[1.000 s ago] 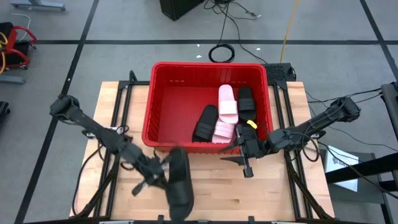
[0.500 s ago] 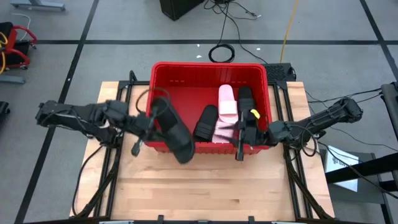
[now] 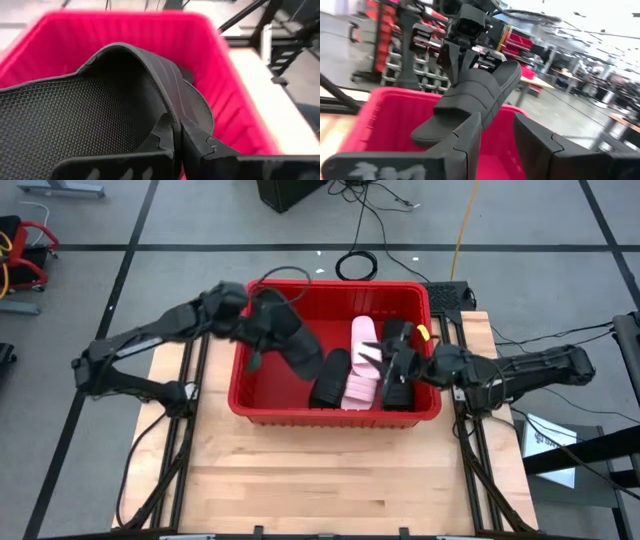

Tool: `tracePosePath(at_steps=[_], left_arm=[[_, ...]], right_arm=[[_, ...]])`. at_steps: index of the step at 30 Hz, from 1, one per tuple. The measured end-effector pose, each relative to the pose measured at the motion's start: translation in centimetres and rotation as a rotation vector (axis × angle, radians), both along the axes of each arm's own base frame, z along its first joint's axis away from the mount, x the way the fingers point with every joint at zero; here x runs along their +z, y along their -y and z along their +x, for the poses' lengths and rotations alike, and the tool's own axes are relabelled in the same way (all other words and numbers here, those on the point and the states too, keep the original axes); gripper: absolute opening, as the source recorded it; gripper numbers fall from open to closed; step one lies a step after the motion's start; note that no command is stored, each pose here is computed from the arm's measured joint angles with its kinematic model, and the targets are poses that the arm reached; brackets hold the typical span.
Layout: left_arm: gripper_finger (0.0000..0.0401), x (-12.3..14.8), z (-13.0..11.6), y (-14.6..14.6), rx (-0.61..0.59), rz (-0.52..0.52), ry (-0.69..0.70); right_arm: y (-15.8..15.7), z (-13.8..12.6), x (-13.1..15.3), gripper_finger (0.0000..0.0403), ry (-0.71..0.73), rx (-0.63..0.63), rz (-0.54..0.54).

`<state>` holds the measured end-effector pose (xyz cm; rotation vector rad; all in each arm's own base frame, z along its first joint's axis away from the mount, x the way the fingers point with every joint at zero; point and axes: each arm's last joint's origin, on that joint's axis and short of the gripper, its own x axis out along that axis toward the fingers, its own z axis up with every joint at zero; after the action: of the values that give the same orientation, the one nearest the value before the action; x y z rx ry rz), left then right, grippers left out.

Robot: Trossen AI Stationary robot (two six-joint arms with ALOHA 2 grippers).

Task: Pick and place slides into bin
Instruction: Put the black slide into the red bin

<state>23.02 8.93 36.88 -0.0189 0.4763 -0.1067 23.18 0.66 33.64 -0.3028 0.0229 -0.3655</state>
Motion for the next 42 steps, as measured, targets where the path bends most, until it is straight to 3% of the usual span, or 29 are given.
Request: tracePosePath(at_steps=[5, 12, 16, 20, 31, 42], left_arm=[[0.0002, -0.3, 1.6, -4.3, 0.047, 0.014, -0.114], [0.0001, -1.0, 4.6, -9.3, -0.032, -0.026, -0.215], [0.0002, -3.1, 6.2, -11.2, -0.068, -0.070, -0.295], [0.0001, -5.1, 7.6, -12.2, -0.117, -0.090, -0.348], [0.0005, -8.5, 11.4, -13.3, -0.181, -0.126, -0.398], [0.0003, -8.9, 12.7, -13.4, -0.209, -0.087, -0.375]], right_arm=[[1.7, -0.8, 0.1, 0.0105, -0.031, -0.069, 0.011], [3.8, -1.4, -0.1, 0.0105, -0.063, -0.163, 0.014], [4.9, -1.5, -0.3, 0.0105, -0.083, -0.114, 0.023], [6.0, -1.6, -0.3, 0.0105, -0.074, -0.058, 0.051], [8.5, -2.4, -0.7, 0.0105, -0.112, -0.060, 0.075], [9.2, -2.4, -0.9, 0.0105, -0.114, -0.046, 0.097]])
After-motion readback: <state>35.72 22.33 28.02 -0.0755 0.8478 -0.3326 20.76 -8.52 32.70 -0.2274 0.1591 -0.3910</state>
